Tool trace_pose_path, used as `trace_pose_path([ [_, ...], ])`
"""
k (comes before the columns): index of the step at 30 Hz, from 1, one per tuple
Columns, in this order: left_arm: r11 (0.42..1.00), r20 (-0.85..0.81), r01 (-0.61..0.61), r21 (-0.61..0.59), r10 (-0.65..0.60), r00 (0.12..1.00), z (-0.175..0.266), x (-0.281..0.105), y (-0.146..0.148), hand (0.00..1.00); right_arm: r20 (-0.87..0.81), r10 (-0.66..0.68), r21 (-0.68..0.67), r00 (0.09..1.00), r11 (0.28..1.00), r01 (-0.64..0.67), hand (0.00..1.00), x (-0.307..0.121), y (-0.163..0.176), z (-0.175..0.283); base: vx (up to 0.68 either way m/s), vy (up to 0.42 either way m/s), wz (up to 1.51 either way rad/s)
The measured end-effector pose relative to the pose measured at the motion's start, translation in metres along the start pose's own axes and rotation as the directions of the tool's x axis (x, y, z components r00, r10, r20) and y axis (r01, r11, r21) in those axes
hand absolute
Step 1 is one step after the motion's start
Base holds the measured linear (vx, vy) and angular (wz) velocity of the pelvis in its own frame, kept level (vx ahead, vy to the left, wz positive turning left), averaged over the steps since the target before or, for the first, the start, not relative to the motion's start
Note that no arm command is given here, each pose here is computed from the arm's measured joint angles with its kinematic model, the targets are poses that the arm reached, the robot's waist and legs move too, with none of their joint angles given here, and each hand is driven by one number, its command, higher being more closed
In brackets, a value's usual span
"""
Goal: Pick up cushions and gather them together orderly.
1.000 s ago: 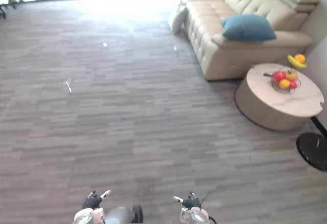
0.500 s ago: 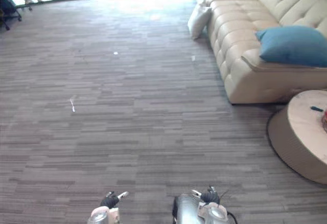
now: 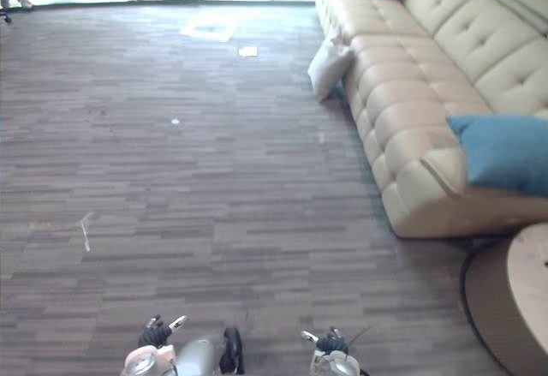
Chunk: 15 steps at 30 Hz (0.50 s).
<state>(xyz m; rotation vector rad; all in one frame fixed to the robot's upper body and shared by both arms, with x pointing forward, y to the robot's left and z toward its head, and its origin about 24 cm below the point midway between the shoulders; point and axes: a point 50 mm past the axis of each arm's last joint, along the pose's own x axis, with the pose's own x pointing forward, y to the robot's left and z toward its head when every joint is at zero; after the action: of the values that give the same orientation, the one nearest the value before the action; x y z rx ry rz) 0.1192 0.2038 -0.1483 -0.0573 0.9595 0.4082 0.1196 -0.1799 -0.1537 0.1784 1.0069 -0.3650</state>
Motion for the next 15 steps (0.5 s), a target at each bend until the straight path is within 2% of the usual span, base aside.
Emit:
trace_pose_path([
  [5, 0.999, -0.04, 0.036, 0.023, -0.036, 0.999, -0.007, -0.001, -0.011, 0.0, 0.064, -0.031, -0.043, 0.998, 0.999, 0.033, 0.0, 0.001, -0.015, 0.014, 0.57, 0.06, 0.22],
  [7, 0.998, -0.051, 0.054, 0.032, -0.052, 0.997, -0.01, -0.002, -0.016, 0.0, 0.076, -0.05, -0.012, 0.996, 0.999, 0.051, 0.0, 0.001, -0.02, 0.016, 0.62, -0.058, 0.68],
  [12, 0.991, -0.074, 0.128, 0.047, -0.124, 0.99, -0.019, -0.008, -0.038, 0.0, 0.063, -0.112, -0.042, 0.992, 0.992, 0.115, 0.0, -0.001, -0.048, 0.014, 0.92, -0.219, 0.72],
  [15, 0.993, -0.069, 0.116, 0.019, -0.115, 0.991, -0.016, -0.007, -0.036, 0.0, 0.066, -0.12, -0.05, 0.991, 0.991, 0.123, 0.0, 0.0, -0.051, 0.018, 0.74, -0.199, -0.01],
])
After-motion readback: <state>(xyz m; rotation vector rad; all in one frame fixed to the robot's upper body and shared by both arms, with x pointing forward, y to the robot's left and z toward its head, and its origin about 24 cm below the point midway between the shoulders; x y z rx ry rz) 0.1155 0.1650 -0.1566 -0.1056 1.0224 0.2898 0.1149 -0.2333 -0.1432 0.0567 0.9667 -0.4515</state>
